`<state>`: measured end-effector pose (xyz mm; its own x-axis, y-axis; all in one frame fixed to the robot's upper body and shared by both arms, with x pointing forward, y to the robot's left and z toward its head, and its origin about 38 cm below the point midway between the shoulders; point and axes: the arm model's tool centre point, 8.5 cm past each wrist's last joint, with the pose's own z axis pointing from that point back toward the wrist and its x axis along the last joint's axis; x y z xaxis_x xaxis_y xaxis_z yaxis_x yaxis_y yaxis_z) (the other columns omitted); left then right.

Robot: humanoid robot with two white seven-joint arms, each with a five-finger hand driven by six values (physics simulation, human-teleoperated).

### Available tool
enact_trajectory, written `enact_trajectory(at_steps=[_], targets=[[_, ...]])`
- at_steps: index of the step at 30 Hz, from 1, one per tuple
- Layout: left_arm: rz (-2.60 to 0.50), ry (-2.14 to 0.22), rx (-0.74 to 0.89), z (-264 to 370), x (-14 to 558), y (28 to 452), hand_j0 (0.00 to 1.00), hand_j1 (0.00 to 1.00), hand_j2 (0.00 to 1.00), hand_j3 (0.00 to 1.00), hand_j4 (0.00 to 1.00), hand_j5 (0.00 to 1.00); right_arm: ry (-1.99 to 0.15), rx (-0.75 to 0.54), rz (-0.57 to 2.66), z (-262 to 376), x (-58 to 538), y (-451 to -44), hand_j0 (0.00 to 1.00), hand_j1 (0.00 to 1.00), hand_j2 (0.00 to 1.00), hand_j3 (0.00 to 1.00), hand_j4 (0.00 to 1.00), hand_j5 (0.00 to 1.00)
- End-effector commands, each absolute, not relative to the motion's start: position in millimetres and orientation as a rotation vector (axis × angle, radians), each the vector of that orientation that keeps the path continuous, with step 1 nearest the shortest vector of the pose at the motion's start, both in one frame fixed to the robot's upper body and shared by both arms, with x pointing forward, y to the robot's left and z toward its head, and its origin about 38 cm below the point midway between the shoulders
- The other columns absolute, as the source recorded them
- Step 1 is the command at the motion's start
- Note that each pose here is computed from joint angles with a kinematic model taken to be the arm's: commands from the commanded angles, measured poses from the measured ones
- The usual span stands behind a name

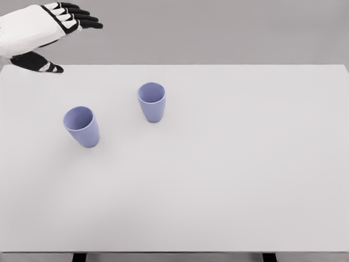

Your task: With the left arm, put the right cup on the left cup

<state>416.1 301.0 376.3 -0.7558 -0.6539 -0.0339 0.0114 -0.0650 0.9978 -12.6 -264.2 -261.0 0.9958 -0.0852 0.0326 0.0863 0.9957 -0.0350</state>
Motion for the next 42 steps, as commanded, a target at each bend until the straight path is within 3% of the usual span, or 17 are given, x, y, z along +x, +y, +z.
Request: enact_trajectory(at_steps=[1,10,15,42], targets=[[-1.764,-1.648,0.524,335,435,271,1.0,1.0,1.0,1.0,1.0,1.0,-0.031,-0.035,-0.086,-261,-13,-264,1.0,1.0,1.0,1.0,1.0,1.0],[-1.918,-1.42,0.226,276,476,203,1.0,1.0,1.0,1.0,1.0,1.0,-0.031,-0.037,-0.086,-261,-13,-264,1.0,1.0,1.0,1.0,1.0,1.0],[-1.949,-1.394,0.165,274,484,183,1.0,1.0,1.0,1.0,1.0,1.0,-0.031,-0.037,-0.086,-261,-13,-264,1.0,1.0,1.0,1.0,1.0,1.0],[-2.038,-1.187,0.215,242,519,158,1.0,1.0,1.0,1.0,1.0,1.0,-0.031,-0.037,-0.087,-261,-13,-264,1.0,1.0,1.0,1.0,1.0,1.0]])
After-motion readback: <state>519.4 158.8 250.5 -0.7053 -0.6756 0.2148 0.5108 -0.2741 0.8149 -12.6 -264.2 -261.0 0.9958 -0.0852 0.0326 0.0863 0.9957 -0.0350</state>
